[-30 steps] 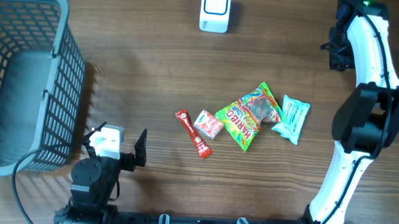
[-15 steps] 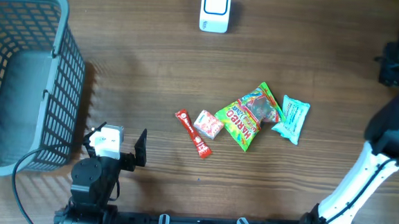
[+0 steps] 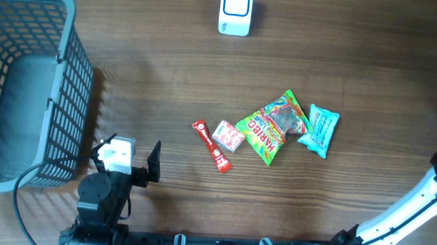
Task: Scan the item barcode
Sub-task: 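Reach the right gripper back to the Haribo bag and grasp it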
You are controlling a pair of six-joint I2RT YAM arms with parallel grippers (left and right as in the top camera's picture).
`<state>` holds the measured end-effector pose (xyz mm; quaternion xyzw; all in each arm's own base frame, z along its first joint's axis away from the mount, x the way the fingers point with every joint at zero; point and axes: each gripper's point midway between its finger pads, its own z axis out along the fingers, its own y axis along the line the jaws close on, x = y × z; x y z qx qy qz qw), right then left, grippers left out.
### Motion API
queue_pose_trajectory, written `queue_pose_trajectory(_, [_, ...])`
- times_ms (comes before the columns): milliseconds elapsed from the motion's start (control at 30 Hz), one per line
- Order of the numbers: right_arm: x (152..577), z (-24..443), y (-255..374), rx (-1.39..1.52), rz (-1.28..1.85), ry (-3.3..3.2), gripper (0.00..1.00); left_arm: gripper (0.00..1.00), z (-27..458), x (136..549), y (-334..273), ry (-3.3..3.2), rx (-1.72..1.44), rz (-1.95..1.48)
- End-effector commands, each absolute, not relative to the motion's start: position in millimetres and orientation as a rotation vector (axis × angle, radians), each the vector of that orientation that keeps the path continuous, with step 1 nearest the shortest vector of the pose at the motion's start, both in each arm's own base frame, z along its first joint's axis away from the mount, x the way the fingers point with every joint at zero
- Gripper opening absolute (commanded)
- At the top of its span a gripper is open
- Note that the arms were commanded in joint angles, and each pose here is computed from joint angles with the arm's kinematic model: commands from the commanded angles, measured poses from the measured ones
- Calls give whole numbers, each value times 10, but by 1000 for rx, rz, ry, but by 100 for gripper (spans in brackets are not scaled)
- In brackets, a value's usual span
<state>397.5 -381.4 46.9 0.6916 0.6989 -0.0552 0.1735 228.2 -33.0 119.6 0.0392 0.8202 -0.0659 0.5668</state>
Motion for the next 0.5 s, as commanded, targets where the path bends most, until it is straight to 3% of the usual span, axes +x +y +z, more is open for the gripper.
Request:
queue_pose_trajectory(0, [4237, 1602, -3601, 1705, -106, 1926, 100, 100, 1179, 2279, -359, 1928, 95, -175])
queue_pose_trajectory(67, [4351, 2453, -3112, 1527, -55, 1894, 100, 100, 1179, 2279, -359, 1928, 95, -175])
queue_pose_trajectory(167, [4374, 2886, -1996, 1348, 42, 2058, 100, 100, 1179, 2279, -359, 1928, 95, -175])
queue_pose_trajectory(300, [4213, 2486, -258, 1208, 372, 2528, 100, 100, 1179, 2279, -359, 1928, 95, -175])
queue_pose_trajectory(467, [3700, 1690, 952, 1130, 283, 2890, 100, 100, 1179, 2279, -359, 1928, 95, -175])
